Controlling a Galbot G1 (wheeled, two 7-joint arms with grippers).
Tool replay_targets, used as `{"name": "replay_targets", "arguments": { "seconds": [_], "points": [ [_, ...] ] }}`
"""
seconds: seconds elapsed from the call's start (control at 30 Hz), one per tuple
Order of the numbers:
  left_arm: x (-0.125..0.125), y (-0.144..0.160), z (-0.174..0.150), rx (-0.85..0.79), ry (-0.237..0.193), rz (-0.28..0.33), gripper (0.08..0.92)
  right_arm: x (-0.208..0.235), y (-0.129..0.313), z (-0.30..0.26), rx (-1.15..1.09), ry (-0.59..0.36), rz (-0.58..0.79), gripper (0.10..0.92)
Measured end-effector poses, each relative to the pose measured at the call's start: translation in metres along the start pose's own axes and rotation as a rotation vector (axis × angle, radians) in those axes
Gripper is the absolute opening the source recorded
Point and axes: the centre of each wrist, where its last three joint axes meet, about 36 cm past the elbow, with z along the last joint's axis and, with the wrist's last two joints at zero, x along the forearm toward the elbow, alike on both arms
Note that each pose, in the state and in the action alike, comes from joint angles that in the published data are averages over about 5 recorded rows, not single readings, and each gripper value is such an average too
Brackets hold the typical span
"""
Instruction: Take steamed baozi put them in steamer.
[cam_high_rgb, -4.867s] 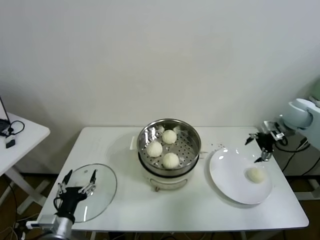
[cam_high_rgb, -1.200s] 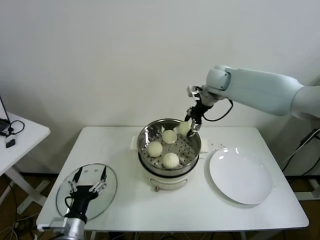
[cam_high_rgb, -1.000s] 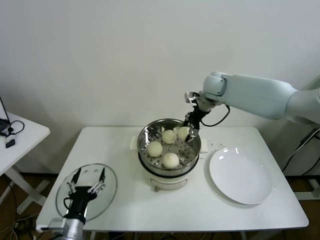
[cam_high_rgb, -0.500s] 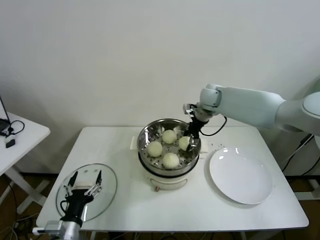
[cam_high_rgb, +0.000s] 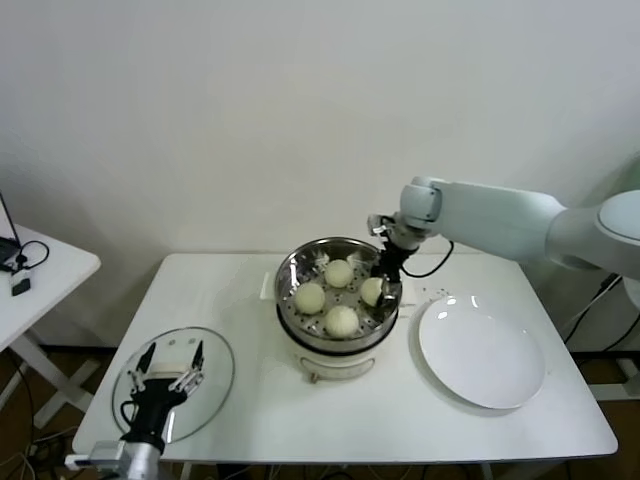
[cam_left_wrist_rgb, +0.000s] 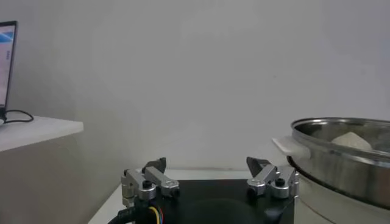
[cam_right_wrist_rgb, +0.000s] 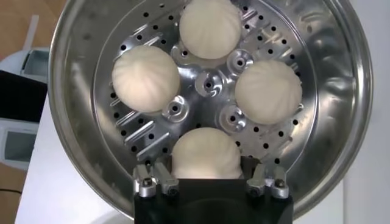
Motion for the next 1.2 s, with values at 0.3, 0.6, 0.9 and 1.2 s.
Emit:
{"name": "replay_targets", "arguments": {
  "seconds": [0.3, 0.6, 0.9, 1.2],
  "points": [
    [0.000, 0.000, 0.001, -0.001, 0.001, 0.000, 0.823, 0.007, -0.003, -0.002, 0.002, -0.016, 0.000, 0.822],
    [0.000, 0.000, 0.002, 0.000, 0.001, 0.000, 0.823, 0.032, -0.004, -0.004, -0.006, -0.072, -0.001, 0.823],
    [-0.003, -0.003, 0.001, 0.001, -0.004, 0.006, 0.823, 0.059, 0.005, 0.005, -0.014, -0.136, 0.030, 0.823],
    [-0.009, -0.009, 0.000, -0.002, -0.011, 0.009, 0.823, 0.064, 0.031, 0.049, -0.050, -0.228, 0.104, 0.823]
  ]
}}
